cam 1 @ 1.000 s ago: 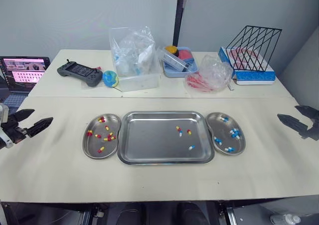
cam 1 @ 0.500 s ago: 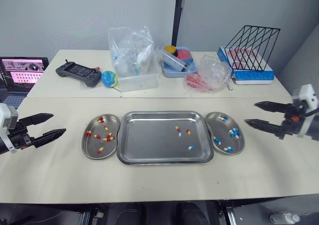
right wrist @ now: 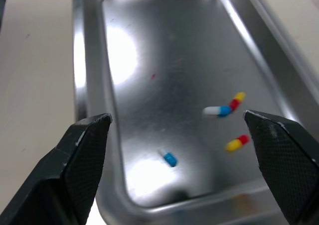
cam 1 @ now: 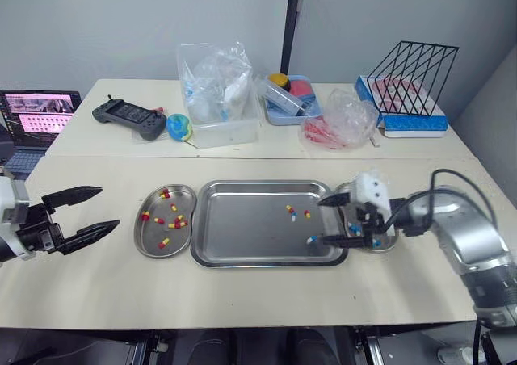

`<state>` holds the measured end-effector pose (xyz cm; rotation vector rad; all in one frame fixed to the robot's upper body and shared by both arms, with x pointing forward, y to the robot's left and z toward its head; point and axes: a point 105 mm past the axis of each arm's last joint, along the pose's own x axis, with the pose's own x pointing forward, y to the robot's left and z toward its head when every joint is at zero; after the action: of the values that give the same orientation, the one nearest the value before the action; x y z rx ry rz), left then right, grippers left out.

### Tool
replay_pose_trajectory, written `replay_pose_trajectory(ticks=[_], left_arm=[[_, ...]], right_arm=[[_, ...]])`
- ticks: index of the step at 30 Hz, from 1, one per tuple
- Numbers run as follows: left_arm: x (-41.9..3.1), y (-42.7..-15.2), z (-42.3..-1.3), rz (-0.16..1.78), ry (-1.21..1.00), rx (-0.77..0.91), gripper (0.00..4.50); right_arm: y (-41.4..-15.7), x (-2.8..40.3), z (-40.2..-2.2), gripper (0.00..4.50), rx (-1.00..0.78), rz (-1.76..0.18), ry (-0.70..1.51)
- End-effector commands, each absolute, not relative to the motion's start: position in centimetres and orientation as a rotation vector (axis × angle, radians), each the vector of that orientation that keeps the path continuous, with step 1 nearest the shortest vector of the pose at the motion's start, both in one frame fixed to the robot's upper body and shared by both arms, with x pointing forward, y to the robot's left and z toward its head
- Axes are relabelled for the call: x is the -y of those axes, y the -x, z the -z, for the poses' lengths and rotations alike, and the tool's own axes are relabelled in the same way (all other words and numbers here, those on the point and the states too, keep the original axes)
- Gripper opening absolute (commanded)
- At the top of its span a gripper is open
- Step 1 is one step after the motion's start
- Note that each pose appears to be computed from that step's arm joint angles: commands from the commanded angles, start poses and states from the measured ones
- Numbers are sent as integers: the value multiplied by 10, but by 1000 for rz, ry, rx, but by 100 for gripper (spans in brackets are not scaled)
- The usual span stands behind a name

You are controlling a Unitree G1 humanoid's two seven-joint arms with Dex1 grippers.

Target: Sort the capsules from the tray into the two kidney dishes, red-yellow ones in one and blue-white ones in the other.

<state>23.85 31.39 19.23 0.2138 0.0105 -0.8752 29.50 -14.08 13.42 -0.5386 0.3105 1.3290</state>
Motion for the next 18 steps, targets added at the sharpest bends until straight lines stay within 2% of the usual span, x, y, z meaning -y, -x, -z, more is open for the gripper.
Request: replay_pose_trajectory(ticks=[1, 7, 11, 18], left_arm=[[-313, -229, -205, 879, -243, -7, 447], [-315, -227, -204, 851, -244, -16, 447], [-310, -224, -199, 853, -250, -32, 450], [-309, -224, -198, 847, -250, -40, 450]], right_arm=[[-304, 131, -123, 450, -331, -1311, 581], [-308, 133, -104, 450, -391, -1287, 600], [-309, 130, -95, 330, -429, -1270, 596], [-314, 136, -97, 85, -436, -1226, 614]])
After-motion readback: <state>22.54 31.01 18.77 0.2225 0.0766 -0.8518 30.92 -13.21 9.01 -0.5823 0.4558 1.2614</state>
